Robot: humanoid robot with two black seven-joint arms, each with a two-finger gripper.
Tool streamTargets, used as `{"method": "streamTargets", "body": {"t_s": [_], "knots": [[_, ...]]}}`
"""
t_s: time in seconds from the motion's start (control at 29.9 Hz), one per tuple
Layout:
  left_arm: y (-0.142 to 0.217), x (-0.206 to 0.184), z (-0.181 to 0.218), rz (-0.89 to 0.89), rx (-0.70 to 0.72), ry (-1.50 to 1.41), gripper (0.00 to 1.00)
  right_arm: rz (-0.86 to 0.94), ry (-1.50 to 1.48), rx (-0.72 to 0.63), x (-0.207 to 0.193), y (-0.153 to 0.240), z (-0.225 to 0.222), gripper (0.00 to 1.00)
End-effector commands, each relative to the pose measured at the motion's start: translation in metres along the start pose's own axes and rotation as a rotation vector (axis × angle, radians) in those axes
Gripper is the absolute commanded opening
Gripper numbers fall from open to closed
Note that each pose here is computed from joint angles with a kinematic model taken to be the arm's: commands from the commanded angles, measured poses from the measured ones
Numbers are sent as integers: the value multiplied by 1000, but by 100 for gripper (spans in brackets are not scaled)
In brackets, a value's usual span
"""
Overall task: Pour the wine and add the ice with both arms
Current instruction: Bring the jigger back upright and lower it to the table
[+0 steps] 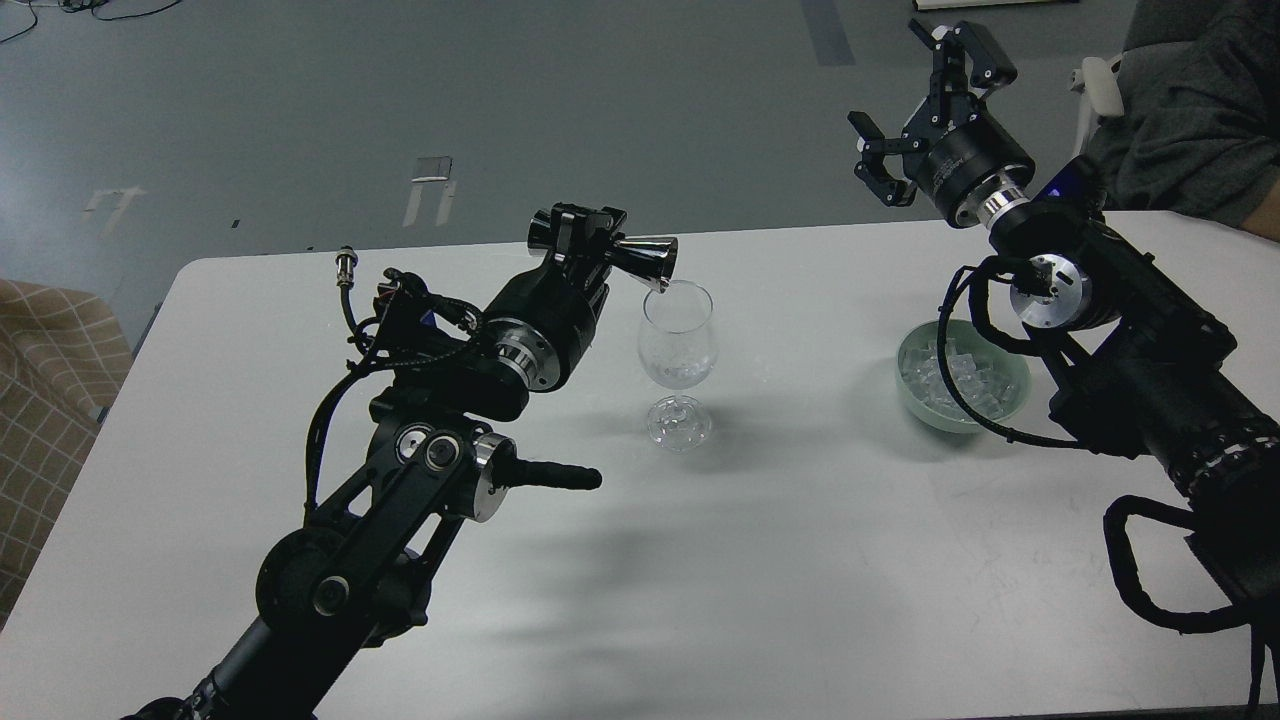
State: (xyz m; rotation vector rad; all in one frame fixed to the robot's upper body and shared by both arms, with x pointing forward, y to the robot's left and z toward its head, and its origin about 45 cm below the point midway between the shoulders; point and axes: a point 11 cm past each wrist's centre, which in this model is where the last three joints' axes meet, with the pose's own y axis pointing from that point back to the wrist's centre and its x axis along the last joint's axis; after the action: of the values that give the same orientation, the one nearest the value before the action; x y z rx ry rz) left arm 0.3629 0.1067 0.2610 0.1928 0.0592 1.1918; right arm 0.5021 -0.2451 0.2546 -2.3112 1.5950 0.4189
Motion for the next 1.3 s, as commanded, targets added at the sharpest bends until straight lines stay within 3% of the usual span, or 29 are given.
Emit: {"method": "streamTargets", "body": {"t_s": [0.0, 0.13, 0.3, 0.6, 0.84, 1.14, 1.27], "knots": [[0, 0, 1, -1, -1, -5, 0, -1, 1, -1, 0, 0, 0, 100], [-1, 7, 1, 8, 19, 41, 0, 0, -1, 0, 0, 0, 0, 100], [1, 32, 12, 0, 29, 306, 0, -1, 2, -2, 0, 0, 1, 100], [32, 138, 44, 15, -183, 995, 0, -1, 2, -3, 0, 0, 1, 100], [79, 193, -5, 83, -284, 1256, 0, -2, 3, -2, 0, 0, 0, 100], [107, 202, -92, 152, -226, 1294, 0, 5, 3, -4, 1, 1, 1, 100], [110, 206, -123, 199, -187, 1328, 10, 4, 2, -4, 1, 0, 1, 100]]}}
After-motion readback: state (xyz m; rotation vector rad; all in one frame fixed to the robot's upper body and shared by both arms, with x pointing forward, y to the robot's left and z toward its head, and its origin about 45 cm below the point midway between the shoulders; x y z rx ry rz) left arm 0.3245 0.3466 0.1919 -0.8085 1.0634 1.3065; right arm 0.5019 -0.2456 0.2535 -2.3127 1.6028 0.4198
